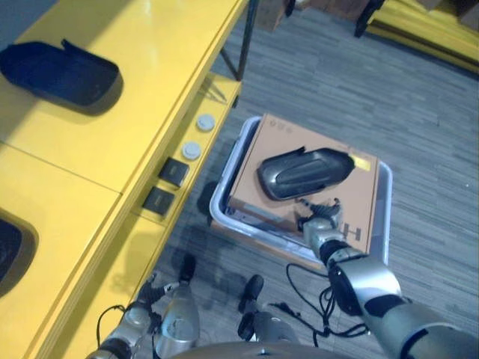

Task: Move parts from the plastic box to the shelf.

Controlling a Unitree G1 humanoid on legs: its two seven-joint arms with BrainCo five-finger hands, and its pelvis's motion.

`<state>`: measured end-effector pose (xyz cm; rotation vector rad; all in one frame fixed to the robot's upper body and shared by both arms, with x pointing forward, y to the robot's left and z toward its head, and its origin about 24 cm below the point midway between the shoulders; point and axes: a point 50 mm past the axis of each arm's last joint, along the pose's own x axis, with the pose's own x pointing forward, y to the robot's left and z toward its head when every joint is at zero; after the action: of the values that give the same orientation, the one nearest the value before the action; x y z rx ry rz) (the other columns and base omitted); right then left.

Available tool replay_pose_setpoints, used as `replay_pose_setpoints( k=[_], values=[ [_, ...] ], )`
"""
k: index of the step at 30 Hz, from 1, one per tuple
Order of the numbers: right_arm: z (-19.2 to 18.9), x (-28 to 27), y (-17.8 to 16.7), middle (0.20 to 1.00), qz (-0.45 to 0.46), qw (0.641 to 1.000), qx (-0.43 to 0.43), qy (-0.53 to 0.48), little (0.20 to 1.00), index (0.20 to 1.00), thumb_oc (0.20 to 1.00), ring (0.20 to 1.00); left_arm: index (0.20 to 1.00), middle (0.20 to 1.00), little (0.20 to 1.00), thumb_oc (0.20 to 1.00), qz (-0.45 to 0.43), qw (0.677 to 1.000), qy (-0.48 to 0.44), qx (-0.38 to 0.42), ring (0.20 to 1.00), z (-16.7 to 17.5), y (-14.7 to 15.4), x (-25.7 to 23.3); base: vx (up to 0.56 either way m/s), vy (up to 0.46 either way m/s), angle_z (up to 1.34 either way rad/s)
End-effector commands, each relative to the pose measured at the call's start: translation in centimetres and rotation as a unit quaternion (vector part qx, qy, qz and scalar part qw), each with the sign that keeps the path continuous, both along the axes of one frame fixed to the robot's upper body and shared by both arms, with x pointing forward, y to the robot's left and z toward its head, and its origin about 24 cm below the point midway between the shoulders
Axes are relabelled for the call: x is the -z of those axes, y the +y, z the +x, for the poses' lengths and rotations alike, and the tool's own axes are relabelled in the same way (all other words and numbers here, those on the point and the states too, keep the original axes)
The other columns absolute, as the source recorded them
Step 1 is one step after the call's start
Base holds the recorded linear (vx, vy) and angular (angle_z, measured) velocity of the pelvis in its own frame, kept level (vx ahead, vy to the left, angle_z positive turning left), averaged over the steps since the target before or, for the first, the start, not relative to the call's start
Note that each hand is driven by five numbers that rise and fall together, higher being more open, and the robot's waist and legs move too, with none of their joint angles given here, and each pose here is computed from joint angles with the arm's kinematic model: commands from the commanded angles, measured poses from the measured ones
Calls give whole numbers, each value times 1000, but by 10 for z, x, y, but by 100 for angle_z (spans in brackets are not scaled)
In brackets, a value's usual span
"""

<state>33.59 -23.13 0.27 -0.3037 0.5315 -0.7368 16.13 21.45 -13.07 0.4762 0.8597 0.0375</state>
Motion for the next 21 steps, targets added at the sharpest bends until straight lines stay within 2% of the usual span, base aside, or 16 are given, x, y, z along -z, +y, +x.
replay_pose_setpoints(
  k=[1, 7, 8, 9, 10, 21],
  values=[
    [16, -34, -22, 1000, 3, 998, 37, -49, 1000, 1000, 1000, 1000, 1000, 1000, 1000, 1000, -7, 999, -31, 15, 1000, 14, -11, -6, -59, -3, 33],
    [19, -60, -51, 1000, -5, 994, 83, -73, 1000, 1000, 1000, 1000, 1000, 1000, 1000, 1000, -6, 999, -39, 28, 1000, 25, -16, -9, -42, -11, 27],
    [20, -63, -53, 896, -8, 994, 87, -73, 896, 896, 896, 896, 1000, 1000, 1000, 1000, -6, 999, -36, 29, 1000, 26, -17, -9, 1, -18, 26],
    [20, -65, -55, 416, -9, 993, 90, -73, 416, 416, 416, 416, 1000, 1000, 1000, 1000, -7, 999, -34, 29, 1000, 26, -17, -8, 5, -12, 28],
    [19, -64, -56, 200, -6, 993, 95, -71, 200, 200, 200, 200, 1000, 1000, 1000, 1000, -5, 999, -27, 28, 1000, 24, -17, -6, 20, -12, 26],
    [13, -48, -49, 200, -14, 995, 84, -50, 200, 200, 200, 200, 1000, 1000, 1000, 1000, 10, 1000, -17, 5, 1000, 20, -9, -3, 23, -6, 4]
  ],
)
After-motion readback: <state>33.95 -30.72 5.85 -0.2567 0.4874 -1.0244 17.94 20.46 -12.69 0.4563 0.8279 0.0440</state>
